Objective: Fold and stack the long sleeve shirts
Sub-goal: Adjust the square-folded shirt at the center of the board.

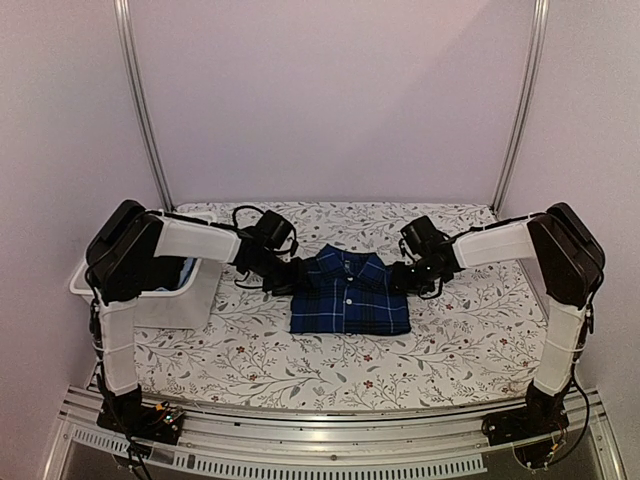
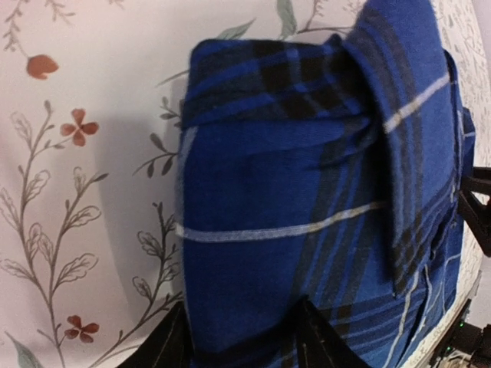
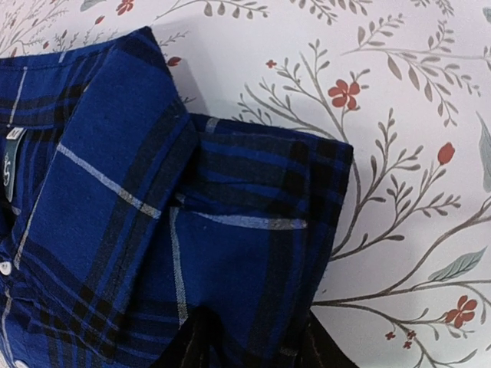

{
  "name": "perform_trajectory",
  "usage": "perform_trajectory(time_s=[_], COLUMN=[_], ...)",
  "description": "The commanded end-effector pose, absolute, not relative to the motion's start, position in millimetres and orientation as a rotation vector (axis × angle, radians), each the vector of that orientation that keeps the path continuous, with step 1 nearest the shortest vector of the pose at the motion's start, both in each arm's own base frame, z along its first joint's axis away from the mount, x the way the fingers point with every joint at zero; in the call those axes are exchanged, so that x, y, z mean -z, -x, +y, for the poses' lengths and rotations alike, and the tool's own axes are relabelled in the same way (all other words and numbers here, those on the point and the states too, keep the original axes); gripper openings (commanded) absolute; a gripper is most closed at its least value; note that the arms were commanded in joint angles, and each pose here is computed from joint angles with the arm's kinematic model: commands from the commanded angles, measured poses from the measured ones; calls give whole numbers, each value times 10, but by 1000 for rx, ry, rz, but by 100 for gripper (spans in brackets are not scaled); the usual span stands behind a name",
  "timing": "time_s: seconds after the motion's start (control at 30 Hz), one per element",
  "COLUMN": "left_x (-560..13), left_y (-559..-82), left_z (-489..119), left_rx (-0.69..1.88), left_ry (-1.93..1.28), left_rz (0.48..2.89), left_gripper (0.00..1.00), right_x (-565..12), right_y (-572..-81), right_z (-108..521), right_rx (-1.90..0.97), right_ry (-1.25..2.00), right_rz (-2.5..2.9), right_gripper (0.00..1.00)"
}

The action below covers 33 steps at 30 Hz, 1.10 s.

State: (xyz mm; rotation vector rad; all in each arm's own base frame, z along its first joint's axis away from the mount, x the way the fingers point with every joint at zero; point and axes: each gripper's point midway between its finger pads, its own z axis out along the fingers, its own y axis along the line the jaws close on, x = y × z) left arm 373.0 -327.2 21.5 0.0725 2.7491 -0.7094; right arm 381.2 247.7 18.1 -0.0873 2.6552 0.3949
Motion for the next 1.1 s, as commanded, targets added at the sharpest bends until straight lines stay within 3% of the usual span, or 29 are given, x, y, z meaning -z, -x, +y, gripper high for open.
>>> perform_trajectory(time_s=[0.0,0.17,0.27,0.47,0.67,0.7,0.77,0.83,0.97,1.07], left_x=[-124,-427,-726,-1255,-1054,-989,-940,-922,-950,-964], left_y=[-3611,-3605,-3590,-3382,-3176,-3175,-3210,-3301,-3498,-3632], left_z=[-3400,-3433,-3409,-3426,-3461,-3467,-3485,-3468,-3444,-3408], left_rx=[791,850,865,868,832,824,801,753,708,707], left_ry=[-50,-36,-37,-63,-16,-12,-18,-28,-44,-45], left_rz=[2775,2714,2655,2568,2626,2641,2643,2636,2619,2602], left_gripper=[39,9,0,0,0,6,32,48,52,49], right_x=[42,-236,-505,-1118,-1127,-1048,-876,-668,-339,-414], right_y=[-3638,-3703,-3735,-3689,-3603,-3614,-3666,-3684,-3697,-3718], right_z=[2513,2664,2735,2817,2627,2551,2363,2197,1925,1927], right_rx=[-360,-369,-370,-405,-398,-397,-372,-383,-334,-347], right_ry=[103,140,158,188,177,163,130,98,42,33], right_rz=[2750,2711,2662,2560,2576,2595,2615,2658,2722,2702], right_gripper=[27,1,0,0,0,0,0,1,31,47])
